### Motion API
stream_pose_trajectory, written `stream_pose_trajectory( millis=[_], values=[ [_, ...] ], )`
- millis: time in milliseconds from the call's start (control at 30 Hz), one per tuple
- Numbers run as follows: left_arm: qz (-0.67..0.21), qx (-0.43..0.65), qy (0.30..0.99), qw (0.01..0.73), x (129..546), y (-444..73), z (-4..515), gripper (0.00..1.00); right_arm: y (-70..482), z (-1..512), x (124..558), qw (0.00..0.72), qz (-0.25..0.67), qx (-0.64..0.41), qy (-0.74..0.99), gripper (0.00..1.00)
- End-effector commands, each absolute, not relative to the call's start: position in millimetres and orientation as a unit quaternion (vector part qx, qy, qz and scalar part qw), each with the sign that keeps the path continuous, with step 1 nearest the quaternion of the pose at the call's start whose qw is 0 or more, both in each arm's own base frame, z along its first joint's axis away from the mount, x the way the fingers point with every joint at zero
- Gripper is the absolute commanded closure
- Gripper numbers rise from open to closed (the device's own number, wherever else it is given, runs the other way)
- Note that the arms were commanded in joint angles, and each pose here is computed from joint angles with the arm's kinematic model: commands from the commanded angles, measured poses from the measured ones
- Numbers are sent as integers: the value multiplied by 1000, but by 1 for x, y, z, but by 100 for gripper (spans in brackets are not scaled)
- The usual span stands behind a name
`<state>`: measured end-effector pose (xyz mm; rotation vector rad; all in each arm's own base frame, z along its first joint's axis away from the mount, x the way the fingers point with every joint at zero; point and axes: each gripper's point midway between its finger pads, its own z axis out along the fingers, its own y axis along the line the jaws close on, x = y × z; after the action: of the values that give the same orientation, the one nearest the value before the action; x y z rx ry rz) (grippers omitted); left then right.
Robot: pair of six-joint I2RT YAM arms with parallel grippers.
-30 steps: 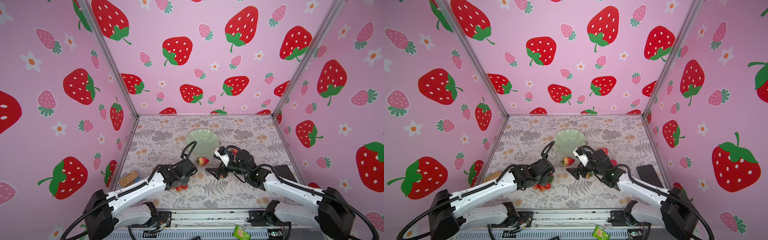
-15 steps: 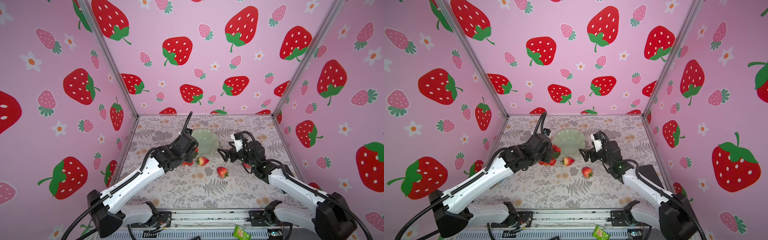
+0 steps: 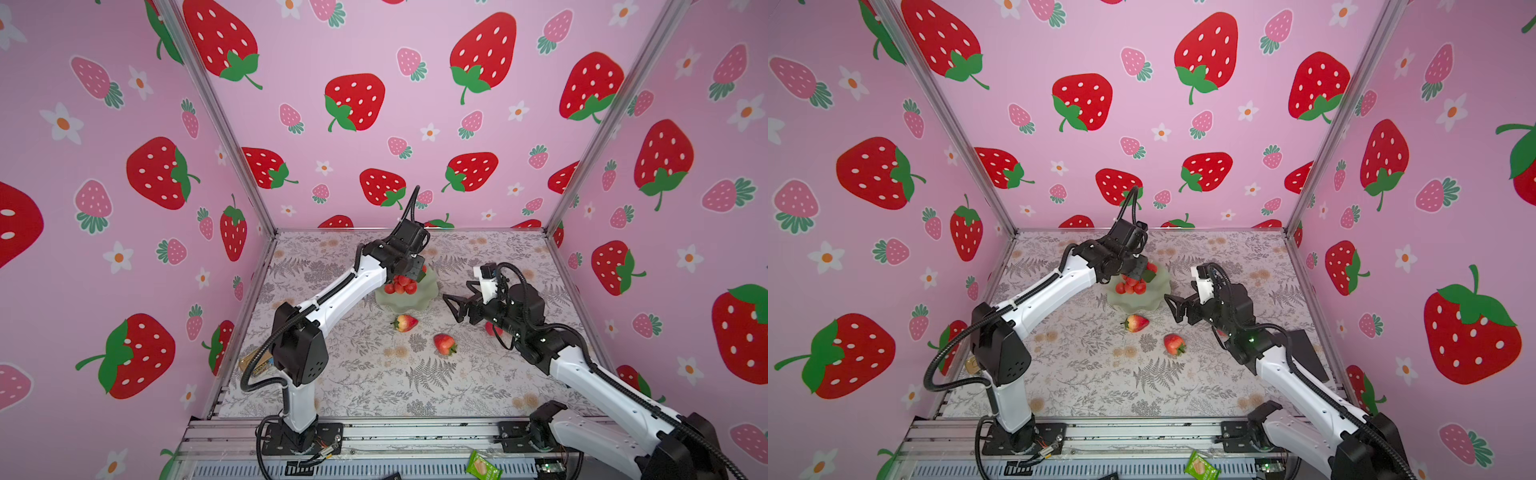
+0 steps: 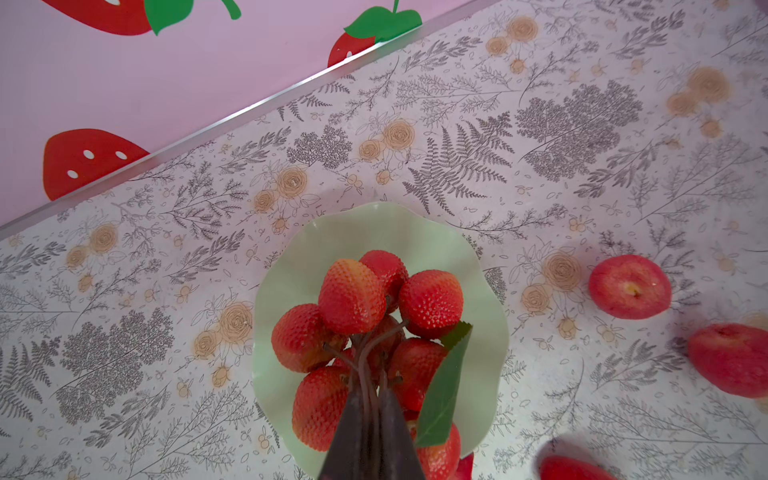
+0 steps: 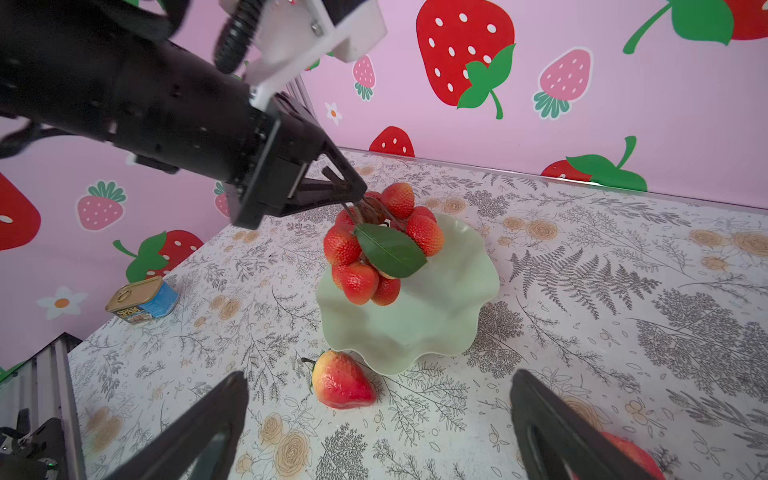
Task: Place and organize the fake fruits in the fruit bowl
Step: 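Release the lychees and move the left gripper to the yellow-red peach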
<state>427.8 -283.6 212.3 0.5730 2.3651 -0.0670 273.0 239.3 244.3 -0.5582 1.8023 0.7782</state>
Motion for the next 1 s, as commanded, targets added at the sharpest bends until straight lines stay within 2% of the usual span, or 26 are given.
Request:
stream_pose_trajectory(
  millis=[0,267,533,633,767,867,967],
  values=[
    [-28,235,904,355,441,-295,218,91,232,237,272,516,316,-225,764,1],
    [-33,235,915,327,450,-306,182,88,231,239,273,519,311,-230,762,1],
    [-29,234,919,316,453,-303,171,82,230,240,274,520,304,-234,763,1],
    [-27,230,919,320,451,-299,176,72,230,239,274,519,308,-233,763,1],
    [-51,236,900,362,441,-296,210,58,232,235,274,513,310,-234,765,1],
    [-86,259,883,382,411,-288,231,45,234,224,273,500,309,-242,772,1],
    [-115,304,869,373,366,-274,218,29,239,208,264,479,318,-267,774,1]
  ],
)
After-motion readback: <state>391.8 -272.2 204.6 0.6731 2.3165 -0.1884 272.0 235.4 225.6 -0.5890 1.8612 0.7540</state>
